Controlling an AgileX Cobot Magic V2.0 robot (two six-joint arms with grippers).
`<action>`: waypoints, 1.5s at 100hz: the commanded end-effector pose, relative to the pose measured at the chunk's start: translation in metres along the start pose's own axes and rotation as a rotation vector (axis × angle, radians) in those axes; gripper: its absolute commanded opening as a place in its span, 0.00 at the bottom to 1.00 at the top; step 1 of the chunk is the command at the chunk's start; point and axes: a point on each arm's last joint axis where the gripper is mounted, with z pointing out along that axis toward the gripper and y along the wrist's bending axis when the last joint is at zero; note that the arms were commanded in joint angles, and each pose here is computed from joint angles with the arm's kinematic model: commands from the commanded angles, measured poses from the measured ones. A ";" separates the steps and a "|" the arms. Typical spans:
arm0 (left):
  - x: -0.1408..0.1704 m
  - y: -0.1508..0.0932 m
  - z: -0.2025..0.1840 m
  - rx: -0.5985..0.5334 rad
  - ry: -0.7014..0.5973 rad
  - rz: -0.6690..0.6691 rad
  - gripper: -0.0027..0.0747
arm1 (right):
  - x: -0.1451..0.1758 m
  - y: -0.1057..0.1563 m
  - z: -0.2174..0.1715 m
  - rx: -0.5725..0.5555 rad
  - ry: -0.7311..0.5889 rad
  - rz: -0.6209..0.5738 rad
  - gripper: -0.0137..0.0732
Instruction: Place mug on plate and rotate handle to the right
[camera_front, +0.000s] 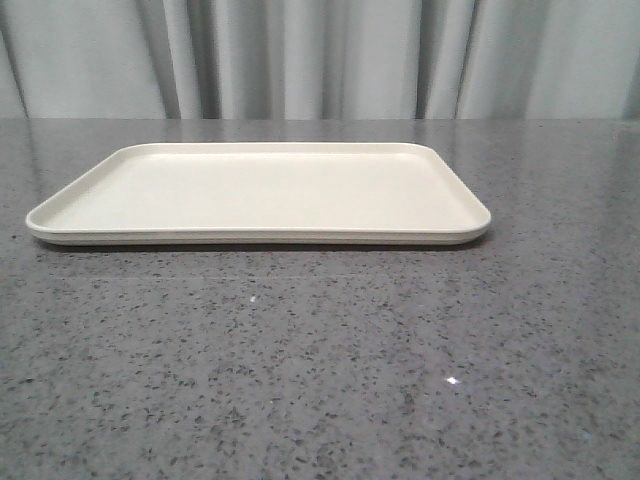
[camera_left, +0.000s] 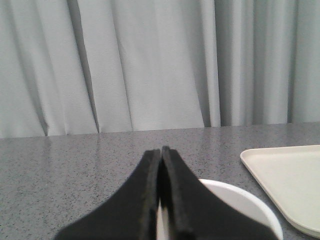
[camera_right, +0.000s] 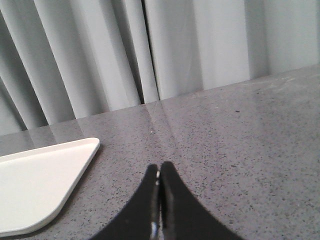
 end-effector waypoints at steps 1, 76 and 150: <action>-0.006 -0.002 -0.003 0.022 -0.088 0.001 0.01 | -0.006 -0.002 -0.002 0.018 -0.066 -0.003 0.09; -0.006 -0.002 -0.003 0.022 -0.088 0.001 0.01 | -0.006 -0.002 -0.002 0.019 -0.070 -0.003 0.09; -0.015 -0.005 -0.004 0.059 -0.194 0.001 0.01 | -0.006 -0.002 -0.002 0.020 -0.070 -0.003 0.09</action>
